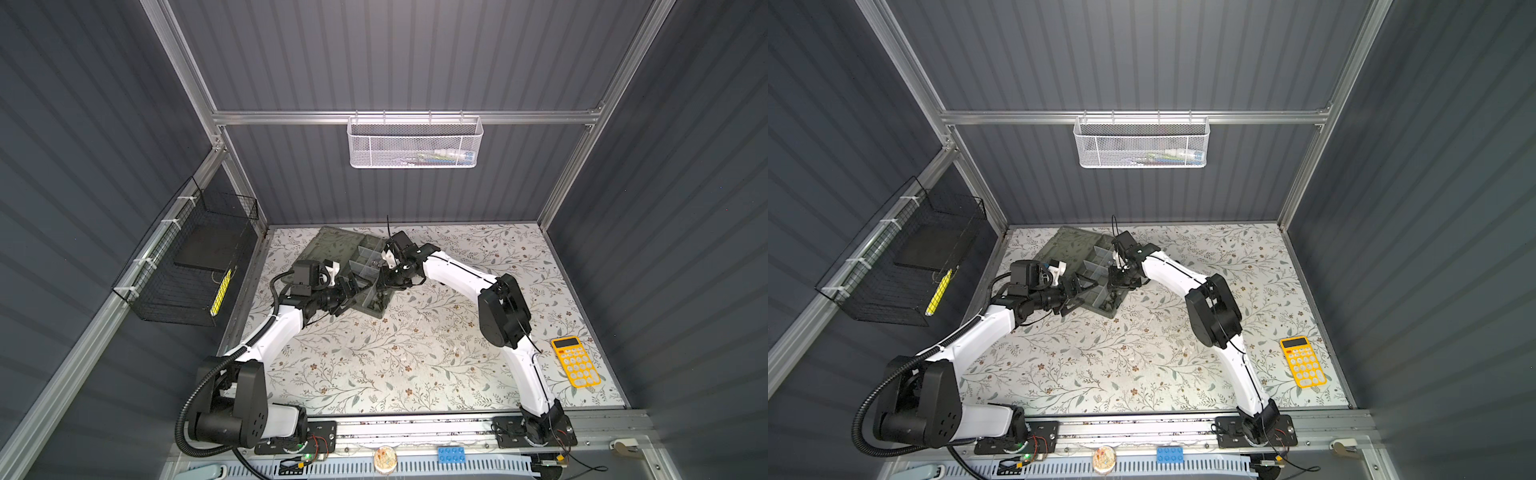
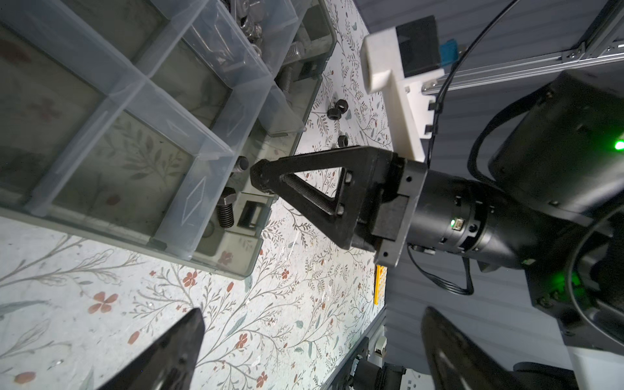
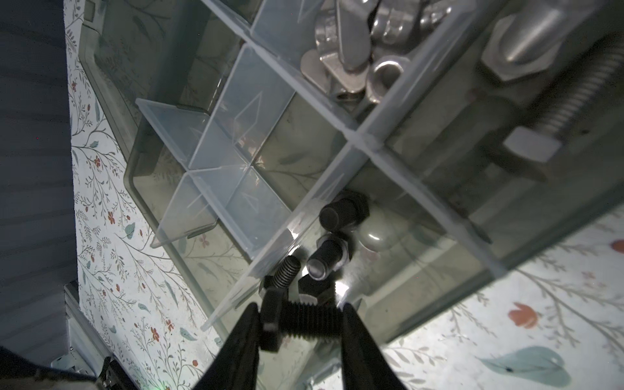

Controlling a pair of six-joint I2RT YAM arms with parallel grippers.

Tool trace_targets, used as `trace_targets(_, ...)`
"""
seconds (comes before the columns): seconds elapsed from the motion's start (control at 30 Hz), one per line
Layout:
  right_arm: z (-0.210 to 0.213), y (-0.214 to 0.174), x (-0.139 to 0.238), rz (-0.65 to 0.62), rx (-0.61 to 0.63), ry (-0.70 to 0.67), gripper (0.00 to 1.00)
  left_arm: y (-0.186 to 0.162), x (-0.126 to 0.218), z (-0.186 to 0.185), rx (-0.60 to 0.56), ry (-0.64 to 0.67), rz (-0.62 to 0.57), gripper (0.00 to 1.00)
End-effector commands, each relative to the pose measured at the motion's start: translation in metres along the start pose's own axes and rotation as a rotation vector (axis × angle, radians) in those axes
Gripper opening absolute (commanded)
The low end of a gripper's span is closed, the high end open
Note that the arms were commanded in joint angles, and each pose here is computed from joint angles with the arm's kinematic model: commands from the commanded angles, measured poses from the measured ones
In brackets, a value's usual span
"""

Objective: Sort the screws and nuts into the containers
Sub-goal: 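Lower the bolt into the compartment and open the right gripper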

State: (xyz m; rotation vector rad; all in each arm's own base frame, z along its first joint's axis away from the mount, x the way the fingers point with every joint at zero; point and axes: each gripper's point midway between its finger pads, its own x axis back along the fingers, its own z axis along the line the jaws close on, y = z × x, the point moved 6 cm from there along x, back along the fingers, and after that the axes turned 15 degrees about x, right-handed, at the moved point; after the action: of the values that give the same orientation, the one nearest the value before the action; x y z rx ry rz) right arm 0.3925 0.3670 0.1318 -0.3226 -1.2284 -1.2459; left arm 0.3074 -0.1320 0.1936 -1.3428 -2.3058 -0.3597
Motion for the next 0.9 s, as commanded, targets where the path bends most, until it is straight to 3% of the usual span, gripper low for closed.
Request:
trace_targets(0.0, -0.001, 0.001, -0.005, 0.005, -0.001, -0.008, 0.41, -0.003, 0.005, -0.003, -0.005, -0.019, 0.006, 1.00)
trace_targets(0.33, 0.002, 0.004, 0.002, -0.010, 0.011, -0.009, 0.48, -0.002, 0.006, -0.005, -0.009, -0.007, 0.003, 1.00)
trace_targets(0.57, 0.010, 0.013, 0.025, -0.057, 0.034, -0.014, 0.57, 0.000, 0.022, -0.019, -0.087, 0.049, -0.050, 1.00)
trace_targets(0.7, 0.012, 0.017, 0.041, -0.096, 0.047, -0.029, 0.67, 0.001, 0.026, -0.021, -0.104, 0.067, -0.066, 1.00)
trace_targets(0.77, 0.012, 0.017, 0.050, -0.116, 0.056, -0.036, 0.78, 0.002, 0.026, -0.021, -0.106, 0.072, -0.072, 1.00)
trace_targets(0.83, 0.011, 0.017, 0.058, -0.135, 0.067, -0.054, 0.98, 0.002, 0.026, -0.022, -0.105, 0.074, -0.074, 1.00)
trace_targets(0.87, 0.009, 0.017, 0.063, -0.146, 0.069, -0.069, 0.99, 0.002, 0.026, -0.023, -0.106, 0.074, -0.074, 1.00)
